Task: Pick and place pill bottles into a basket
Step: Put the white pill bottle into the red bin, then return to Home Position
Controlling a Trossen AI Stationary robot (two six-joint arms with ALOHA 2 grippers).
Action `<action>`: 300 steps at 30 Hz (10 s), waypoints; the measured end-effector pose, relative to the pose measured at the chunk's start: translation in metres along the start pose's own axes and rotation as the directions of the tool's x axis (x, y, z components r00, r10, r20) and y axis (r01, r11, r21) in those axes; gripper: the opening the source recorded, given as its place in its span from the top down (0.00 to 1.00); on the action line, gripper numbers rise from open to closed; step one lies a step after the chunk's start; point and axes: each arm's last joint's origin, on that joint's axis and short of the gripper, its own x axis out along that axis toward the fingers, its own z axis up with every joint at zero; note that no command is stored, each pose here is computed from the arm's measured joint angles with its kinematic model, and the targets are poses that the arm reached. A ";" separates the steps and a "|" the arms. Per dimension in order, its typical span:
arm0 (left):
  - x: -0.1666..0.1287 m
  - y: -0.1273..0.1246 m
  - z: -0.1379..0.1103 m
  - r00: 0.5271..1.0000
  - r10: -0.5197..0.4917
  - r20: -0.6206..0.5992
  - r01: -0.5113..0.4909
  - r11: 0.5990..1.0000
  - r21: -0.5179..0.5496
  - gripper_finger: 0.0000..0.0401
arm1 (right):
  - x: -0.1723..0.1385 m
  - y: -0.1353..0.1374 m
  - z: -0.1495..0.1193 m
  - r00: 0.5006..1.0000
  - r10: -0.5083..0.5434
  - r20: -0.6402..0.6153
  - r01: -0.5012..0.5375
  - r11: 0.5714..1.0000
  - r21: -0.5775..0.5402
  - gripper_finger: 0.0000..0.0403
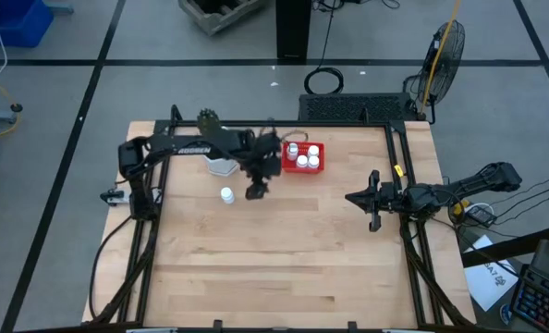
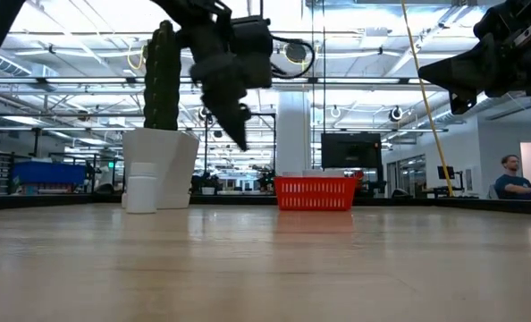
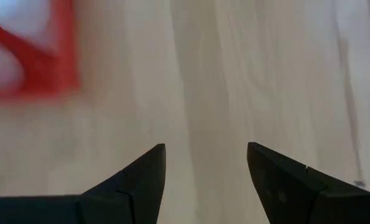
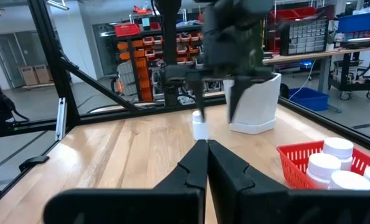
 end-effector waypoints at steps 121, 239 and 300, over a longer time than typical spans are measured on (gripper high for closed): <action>-0.067 -0.037 0.042 0.971 0.207 0.118 -0.130 0.875 -0.466 0.61 | 0.000 0.000 0.000 1.000 0.000 0.000 0.000 1.000 0.000 0.99; 0.033 -0.035 0.090 0.992 -0.026 -0.122 0.012 0.993 -0.113 0.96 | 0.001 0.000 -0.001 1.000 -0.002 -0.012 0.001 1.000 -0.005 0.99; -0.037 -0.121 -0.252 0.366 0.234 0.901 -0.350 0.932 -0.099 0.91 | 0.001 0.000 -0.001 1.000 -0.002 -0.012 0.002 1.000 -0.005 0.99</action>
